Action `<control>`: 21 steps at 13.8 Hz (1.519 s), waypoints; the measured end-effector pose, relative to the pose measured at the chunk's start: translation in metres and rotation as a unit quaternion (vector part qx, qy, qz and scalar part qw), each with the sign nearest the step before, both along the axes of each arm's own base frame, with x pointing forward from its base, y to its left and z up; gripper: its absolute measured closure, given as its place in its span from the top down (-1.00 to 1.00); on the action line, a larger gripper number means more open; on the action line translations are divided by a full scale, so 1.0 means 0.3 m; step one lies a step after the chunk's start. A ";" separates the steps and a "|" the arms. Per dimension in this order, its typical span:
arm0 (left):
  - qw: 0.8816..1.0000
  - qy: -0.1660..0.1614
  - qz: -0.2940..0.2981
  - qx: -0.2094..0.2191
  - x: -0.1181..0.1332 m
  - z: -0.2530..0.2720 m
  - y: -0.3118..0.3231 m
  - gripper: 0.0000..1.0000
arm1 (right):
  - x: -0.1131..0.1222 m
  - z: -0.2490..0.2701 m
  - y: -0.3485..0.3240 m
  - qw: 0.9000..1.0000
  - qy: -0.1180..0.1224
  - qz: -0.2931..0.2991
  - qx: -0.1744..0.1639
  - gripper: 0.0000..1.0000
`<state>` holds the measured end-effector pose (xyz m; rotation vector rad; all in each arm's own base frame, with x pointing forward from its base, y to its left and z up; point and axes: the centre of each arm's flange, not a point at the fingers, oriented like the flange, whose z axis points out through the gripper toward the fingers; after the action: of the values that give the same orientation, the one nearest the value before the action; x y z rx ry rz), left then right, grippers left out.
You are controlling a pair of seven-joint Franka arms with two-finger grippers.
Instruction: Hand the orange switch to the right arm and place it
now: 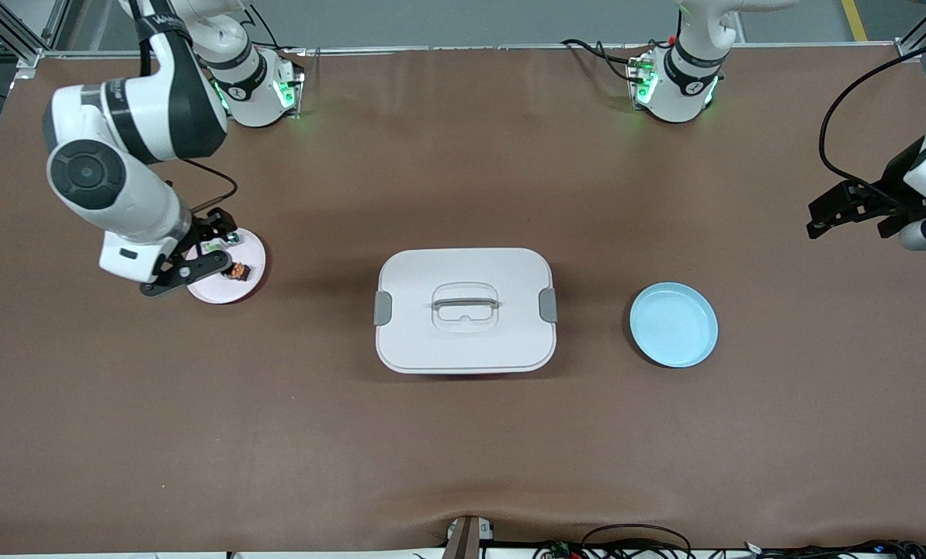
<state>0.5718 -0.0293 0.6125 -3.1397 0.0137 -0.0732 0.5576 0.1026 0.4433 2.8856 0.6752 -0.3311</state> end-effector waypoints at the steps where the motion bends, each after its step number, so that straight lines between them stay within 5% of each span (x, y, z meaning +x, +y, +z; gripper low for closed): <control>1: 1.000 0.000 0.000 0.000 0.000 0.000 0.000 1.00 | 0.021 0.018 -0.021 1.000 -0.005 -0.009 0.000 1.00; 6: 1.000 0.000 0.000 0.000 0.000 0.000 0.000 1.00 | 0.144 0.251 -0.289 0.992 -0.074 -0.094 0.027 1.00; 14: 1.000 0.000 0.000 0.000 0.000 0.001 0.001 1.00 | 0.201 0.513 -0.460 0.965 -0.163 -0.203 0.038 1.00; 19: 1.000 0.000 0.000 0.000 0.000 0.001 0.001 1.00 | 0.167 0.530 -0.495 0.965 -0.128 -0.226 0.046 1.00; 21: 1.000 0.000 0.000 0.000 0.000 0.001 0.001 1.00 | 0.172 0.538 -0.499 0.963 -0.136 -0.226 0.049 1.00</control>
<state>0.5718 -0.0291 0.6126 -3.1397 0.0130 -0.0738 0.6092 -0.0471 0.6046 3.0707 -0.0189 0.0533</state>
